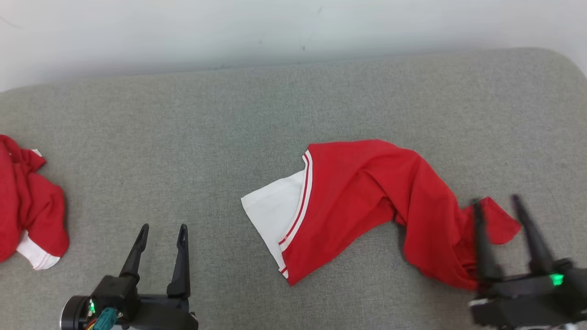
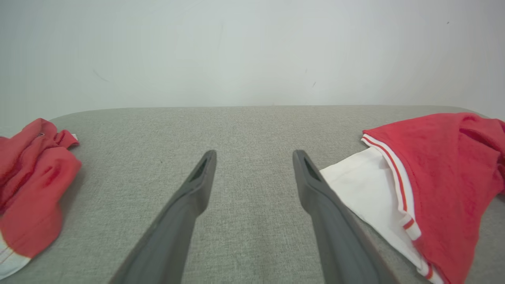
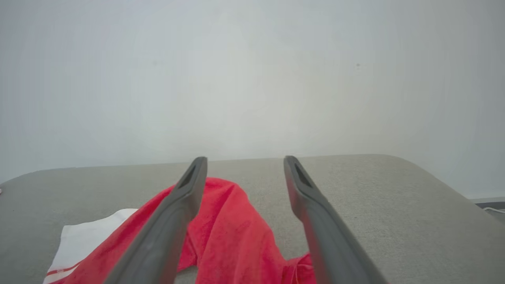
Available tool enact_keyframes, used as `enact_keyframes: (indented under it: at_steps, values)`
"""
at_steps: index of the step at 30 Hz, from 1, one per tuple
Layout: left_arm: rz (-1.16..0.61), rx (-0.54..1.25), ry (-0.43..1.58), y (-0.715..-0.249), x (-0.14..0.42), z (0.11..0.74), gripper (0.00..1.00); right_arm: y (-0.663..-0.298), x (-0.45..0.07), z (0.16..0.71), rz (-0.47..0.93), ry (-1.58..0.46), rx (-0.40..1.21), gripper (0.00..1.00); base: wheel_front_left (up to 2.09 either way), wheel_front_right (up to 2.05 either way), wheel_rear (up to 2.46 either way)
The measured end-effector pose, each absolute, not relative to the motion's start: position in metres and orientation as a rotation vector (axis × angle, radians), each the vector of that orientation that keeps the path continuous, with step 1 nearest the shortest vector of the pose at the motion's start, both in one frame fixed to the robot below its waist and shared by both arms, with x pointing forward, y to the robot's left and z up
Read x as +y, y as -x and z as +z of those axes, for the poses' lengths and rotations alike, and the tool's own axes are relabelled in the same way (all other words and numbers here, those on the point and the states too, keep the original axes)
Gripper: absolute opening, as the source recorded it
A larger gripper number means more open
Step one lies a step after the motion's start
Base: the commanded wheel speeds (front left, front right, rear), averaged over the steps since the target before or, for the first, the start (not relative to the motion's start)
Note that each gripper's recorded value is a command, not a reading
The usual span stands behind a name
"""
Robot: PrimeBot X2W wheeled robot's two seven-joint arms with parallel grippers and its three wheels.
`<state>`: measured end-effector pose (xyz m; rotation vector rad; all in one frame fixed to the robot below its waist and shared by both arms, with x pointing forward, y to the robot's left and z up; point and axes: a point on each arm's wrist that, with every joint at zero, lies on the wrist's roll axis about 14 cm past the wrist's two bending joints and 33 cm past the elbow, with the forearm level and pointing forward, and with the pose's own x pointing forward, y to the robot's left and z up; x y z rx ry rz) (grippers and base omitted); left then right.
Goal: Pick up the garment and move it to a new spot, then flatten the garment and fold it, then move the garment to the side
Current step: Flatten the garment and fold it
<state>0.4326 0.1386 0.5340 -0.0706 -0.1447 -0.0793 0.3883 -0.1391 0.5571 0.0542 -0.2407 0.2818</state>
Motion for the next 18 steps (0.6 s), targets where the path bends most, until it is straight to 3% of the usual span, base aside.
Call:
enact_keyframes:
  at_steps: [9,18]
  values:
    - [-0.051,-0.173,0.053,-0.416,0.151,0.546,1.00,-0.388,-0.184,0.556,0.162,-0.020,-0.219,1.00,0.00,0.00,0.00]
    - [-0.032,-0.180,0.042,-0.397,0.158,0.552,1.00,-0.362,-0.151,0.512,0.248,-0.066,-0.049,1.00,0.00,0.00,0.00]
